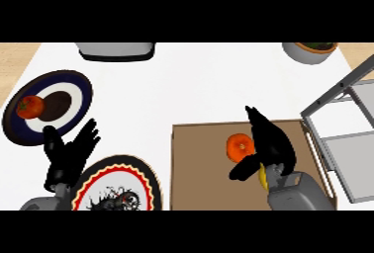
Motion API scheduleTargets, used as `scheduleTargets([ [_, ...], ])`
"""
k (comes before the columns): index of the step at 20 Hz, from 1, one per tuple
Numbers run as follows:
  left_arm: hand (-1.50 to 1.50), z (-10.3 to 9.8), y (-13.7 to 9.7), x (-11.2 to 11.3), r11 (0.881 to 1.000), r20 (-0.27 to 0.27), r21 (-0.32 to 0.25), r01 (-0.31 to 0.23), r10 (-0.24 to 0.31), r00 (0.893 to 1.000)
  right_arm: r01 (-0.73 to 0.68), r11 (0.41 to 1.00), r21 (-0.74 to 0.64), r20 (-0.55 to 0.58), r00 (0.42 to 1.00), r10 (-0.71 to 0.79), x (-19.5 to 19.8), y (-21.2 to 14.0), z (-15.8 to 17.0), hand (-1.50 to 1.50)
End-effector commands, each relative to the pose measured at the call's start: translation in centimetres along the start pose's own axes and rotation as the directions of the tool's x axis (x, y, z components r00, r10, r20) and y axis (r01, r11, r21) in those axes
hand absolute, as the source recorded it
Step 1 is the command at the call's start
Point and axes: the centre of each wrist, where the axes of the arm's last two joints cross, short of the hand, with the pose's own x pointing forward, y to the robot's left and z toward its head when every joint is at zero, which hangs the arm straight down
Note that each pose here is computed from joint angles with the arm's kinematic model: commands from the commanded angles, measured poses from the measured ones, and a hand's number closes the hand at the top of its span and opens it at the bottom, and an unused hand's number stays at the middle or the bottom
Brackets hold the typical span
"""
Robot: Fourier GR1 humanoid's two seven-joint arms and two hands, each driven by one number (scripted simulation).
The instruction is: Pick the squash from the tray and place it in the tiered shelf
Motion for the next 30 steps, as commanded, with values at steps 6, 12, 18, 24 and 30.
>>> scheduleTargets([
  [6, 0.0, -0.7, 1.8, -1.6, 1.0, -0.012, -0.003, 0.001, -0.001, 1.0, -0.046, 0.998, -0.053, -0.039, 0.998, 0.044, -2.5, 2.2, -1.9, -1.5],
  [12, 0.0, 0.2, 1.0, -0.9, 1.0, 0.011, 0.005, -0.006, 0.006, 1.0, -0.001, 0.998, -0.062, 0.001, 1.0, 0.001, -2.6, 4.7, -4.6, -1.5],
  [18, 0.0, -0.4, 1.6, 0.3, 1.0, 0.005, 0.006, -0.003, 0.003, 1.0, 0.001, 0.998, -0.061, 0.03, 1.0, 0.001, -2.8, 5.7, -4.5, -1.5],
  [24, 0.0, -0.7, 2.5, -1.0, 1.0, 0.003, -0.001, 0.012, -0.012, 1.0, -0.25, 0.961, 0.118, 0.157, 0.96, 0.231, -2.7, 5.3, -6.3, 1.5],
  [30, 0.0, 0.6, 2.1, -0.7, 1.0, -0.01, -0.003, 0.005, -0.005, 1.0, -0.091, 0.993, 0.07, 0.198, 0.977, 0.076, -3.2, 8.6, -4.9, 1.5],
])
